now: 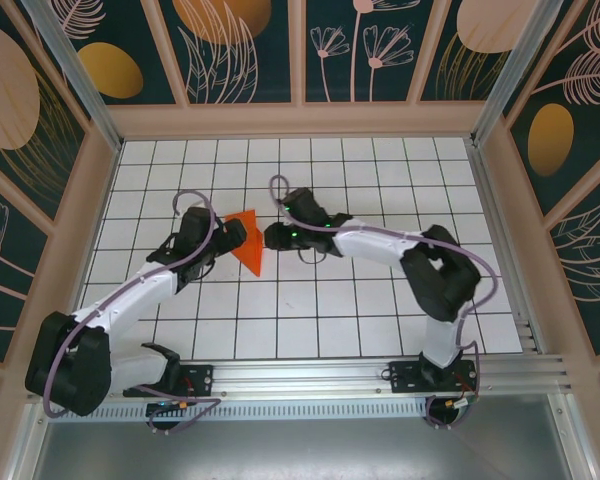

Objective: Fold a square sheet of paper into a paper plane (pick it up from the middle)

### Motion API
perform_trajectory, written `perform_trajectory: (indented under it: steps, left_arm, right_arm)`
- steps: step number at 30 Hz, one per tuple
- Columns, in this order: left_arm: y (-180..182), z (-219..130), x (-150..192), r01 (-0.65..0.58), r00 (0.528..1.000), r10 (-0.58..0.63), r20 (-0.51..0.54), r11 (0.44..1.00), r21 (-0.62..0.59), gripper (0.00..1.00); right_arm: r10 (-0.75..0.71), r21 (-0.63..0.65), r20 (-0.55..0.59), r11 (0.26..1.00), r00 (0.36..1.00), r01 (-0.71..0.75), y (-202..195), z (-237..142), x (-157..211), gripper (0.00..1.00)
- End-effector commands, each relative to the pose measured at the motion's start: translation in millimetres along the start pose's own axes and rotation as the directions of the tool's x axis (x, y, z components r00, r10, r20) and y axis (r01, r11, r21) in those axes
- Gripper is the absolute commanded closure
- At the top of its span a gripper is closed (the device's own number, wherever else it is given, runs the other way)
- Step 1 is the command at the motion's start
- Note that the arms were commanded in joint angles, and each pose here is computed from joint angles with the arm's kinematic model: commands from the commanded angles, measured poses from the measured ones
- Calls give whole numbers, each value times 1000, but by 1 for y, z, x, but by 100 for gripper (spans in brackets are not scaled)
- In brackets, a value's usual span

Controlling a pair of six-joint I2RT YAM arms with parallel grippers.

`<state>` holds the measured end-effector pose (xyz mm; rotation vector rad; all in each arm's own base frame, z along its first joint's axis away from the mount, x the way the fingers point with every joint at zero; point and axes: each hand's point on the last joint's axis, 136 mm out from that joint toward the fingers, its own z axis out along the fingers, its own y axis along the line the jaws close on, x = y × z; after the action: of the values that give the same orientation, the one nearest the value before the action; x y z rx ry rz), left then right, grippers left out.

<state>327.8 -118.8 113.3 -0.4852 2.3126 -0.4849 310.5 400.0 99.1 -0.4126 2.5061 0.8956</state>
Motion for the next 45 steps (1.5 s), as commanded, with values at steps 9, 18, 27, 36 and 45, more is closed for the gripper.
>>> perform_trajectory:
  steps: [9,18,27,36,45]
  left_arm:
    - [35,1,5,162,987,-162,-2,987,18,14]
    - [33,8,13,162,986,-160,-37,986,42,13]
    - [24,12,20,142,988,-135,-82,986,89,13]
    - [-1,14,42,157,977,-111,-184,954,256,21]
    - [-28,18,72,220,954,-133,-268,919,327,28]
  right_arm:
    - [-56,62,-127,996,990,64,14,65,16,77]
    - [-28,165,-167,985,985,56,-26,82,22,77]
    - [-40,168,-256,982,966,85,-54,69,46,78]
    - [-48,-6,-260,999,964,49,-57,10,71,78]
    - [4,-23,-194,1000,981,-8,-61,-1,64,80]
